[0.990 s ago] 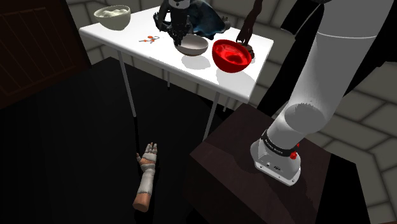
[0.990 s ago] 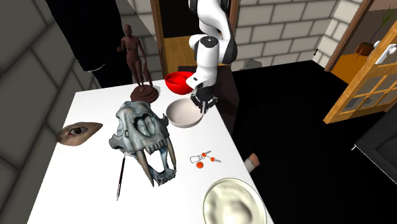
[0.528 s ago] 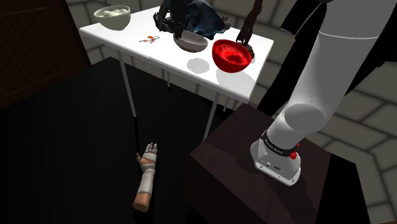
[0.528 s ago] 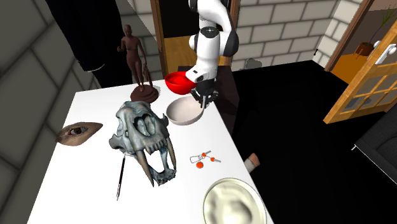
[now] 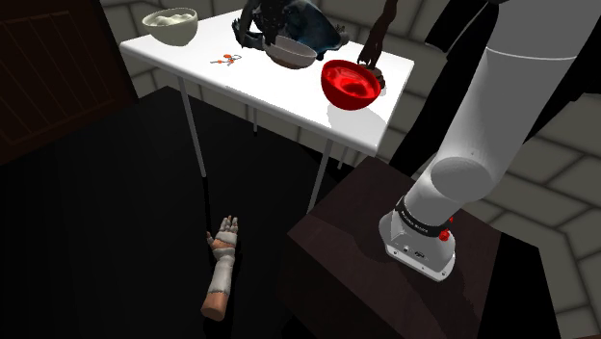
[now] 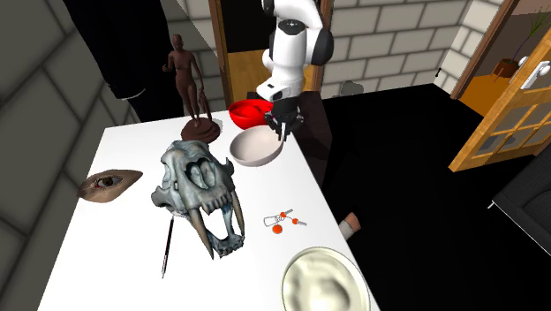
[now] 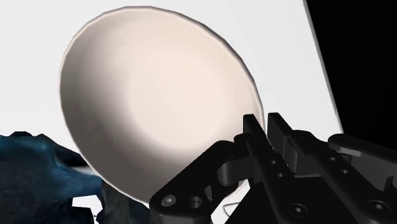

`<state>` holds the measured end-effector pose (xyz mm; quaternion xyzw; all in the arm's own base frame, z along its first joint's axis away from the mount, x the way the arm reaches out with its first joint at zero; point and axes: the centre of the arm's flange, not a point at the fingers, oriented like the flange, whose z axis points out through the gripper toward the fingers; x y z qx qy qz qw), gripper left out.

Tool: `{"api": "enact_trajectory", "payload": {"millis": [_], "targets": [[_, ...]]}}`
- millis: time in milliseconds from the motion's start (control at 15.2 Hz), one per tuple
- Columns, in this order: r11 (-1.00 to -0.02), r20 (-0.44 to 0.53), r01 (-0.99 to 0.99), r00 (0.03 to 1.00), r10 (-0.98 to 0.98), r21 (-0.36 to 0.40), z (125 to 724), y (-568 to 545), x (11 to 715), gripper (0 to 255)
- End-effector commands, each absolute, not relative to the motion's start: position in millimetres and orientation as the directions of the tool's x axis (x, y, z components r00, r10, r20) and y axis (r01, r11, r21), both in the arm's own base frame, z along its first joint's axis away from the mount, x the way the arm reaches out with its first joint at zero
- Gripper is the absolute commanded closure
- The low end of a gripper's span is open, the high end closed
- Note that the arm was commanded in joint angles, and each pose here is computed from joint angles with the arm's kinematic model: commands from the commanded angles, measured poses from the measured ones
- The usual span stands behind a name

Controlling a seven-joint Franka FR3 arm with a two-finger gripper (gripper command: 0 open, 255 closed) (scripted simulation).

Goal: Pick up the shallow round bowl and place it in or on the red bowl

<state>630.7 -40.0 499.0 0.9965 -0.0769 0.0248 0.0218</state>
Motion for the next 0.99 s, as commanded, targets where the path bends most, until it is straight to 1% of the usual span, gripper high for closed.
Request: {"api": "enact_trajectory", "payload": {"millis": [0,924], "targets": [[-0.987,0.053,-0.154,0.987,-0.152,0.04,509.4,-39.9,631.1,255],[-0.987,0.053,-0.154,0.987,-0.152,0.04,583.3,-39.9,631.1,255]]}}
